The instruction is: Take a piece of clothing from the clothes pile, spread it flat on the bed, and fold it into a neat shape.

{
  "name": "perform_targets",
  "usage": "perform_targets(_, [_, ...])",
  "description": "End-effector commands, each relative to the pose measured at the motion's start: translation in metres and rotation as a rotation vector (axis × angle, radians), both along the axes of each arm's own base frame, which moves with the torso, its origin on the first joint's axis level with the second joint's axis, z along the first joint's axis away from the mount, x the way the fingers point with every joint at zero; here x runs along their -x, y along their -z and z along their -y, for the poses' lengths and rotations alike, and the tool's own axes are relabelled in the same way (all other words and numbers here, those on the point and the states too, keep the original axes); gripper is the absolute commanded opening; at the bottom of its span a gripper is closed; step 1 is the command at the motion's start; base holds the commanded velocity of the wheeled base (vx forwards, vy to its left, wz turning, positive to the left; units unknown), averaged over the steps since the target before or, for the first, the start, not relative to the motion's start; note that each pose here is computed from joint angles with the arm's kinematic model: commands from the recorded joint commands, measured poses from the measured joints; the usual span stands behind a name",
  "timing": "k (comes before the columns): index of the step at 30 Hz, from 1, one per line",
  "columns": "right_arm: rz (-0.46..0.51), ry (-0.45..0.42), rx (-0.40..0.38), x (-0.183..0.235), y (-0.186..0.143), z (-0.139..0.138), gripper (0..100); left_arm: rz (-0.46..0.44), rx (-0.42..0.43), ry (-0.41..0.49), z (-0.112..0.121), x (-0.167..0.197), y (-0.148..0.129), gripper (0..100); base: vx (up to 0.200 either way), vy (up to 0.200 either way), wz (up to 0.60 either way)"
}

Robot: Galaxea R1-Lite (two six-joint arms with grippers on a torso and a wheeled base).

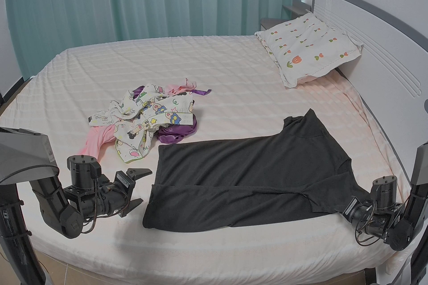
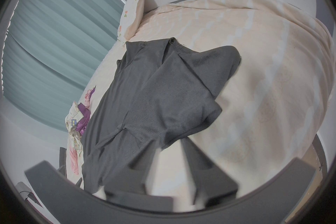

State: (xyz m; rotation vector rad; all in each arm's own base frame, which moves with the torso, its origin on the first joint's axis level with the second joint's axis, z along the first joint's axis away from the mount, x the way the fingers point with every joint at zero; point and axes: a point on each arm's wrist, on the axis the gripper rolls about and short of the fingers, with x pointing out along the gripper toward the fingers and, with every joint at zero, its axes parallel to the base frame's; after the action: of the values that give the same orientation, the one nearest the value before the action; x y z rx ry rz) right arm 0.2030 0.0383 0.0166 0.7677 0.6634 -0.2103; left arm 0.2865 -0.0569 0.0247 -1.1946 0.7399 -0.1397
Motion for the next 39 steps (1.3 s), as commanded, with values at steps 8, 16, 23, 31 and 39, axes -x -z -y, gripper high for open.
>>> perform_targets(8, [0.083,0.021,0.014,-0.002,-0.007,0.006,100,0.000,0.001,0.000,0.000,0.000,0.000,100,0.000,0.000,0.00])
perform_targets(16, [0.180,0.064,0.007,-0.007,-0.022,0.018,100,0.000,0.001,0.000,0.000,0.000,0.000,100,0.000,0.000,0.00])
perform_targets(23, [0.210,0.072,0.029,-0.014,-0.024,0.029,100,0.000,0.001,0.000,0.000,0.000,0.000,100,0.000,0.000,0.00])
perform_targets(31, [0.224,0.015,0.020,-0.024,-0.023,0.037,100,0.000,0.001,0.000,0.000,0.000,0.000,100,0.000,0.000,0.00])
perform_targets(39, [0.203,-0.034,0.087,-0.074,0.008,0.050,100,0.002,0.001,0.000,0.000,-0.001,0.000,100,0.000,0.000,0.00])
